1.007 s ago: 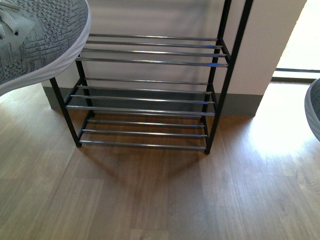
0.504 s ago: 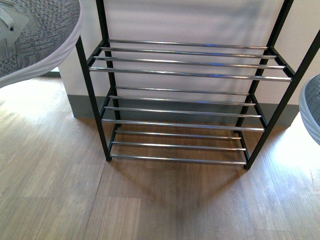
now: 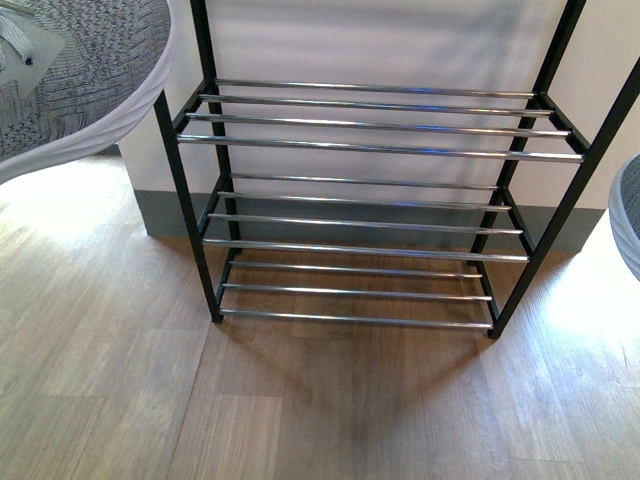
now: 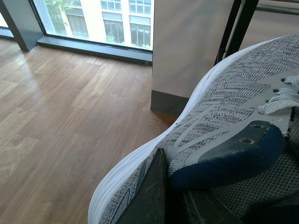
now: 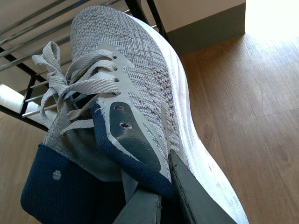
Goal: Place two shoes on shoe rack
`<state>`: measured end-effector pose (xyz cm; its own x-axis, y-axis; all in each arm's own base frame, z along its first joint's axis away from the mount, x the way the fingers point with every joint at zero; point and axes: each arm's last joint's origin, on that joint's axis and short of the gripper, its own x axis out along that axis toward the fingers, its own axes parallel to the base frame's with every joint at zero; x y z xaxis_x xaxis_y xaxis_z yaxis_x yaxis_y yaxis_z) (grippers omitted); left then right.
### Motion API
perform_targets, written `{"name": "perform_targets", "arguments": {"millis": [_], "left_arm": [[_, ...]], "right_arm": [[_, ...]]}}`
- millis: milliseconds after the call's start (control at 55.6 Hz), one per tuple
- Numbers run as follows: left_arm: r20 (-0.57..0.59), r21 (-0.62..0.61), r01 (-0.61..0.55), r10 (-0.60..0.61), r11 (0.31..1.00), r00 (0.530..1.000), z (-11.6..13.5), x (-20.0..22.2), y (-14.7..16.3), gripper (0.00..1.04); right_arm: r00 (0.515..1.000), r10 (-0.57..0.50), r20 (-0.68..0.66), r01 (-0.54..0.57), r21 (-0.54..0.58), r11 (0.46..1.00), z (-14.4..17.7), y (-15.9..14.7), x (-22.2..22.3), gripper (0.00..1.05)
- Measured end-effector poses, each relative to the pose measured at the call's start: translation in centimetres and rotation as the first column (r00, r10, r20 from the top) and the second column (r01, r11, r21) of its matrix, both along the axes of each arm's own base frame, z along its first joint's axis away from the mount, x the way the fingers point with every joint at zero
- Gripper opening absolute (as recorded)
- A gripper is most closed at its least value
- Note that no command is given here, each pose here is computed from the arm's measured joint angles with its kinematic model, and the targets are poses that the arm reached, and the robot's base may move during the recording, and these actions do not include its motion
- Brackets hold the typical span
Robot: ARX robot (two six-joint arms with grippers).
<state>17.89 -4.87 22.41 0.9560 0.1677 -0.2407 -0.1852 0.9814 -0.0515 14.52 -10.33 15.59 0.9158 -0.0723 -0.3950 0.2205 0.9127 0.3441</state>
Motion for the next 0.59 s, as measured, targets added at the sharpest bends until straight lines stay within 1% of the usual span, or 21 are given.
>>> {"name": "perform_targets", "arguments": {"millis": [593], "left_arm": [[-0.002, 0.000, 0.000, 0.000, 1.000, 1.000, -0.05, 0.01, 0.00, 0.02]], "right_arm": [[1.000, 0.000, -0.001, 0.000, 0.000, 1.000, -0.02, 0.00, 0.00, 0.01]]}}
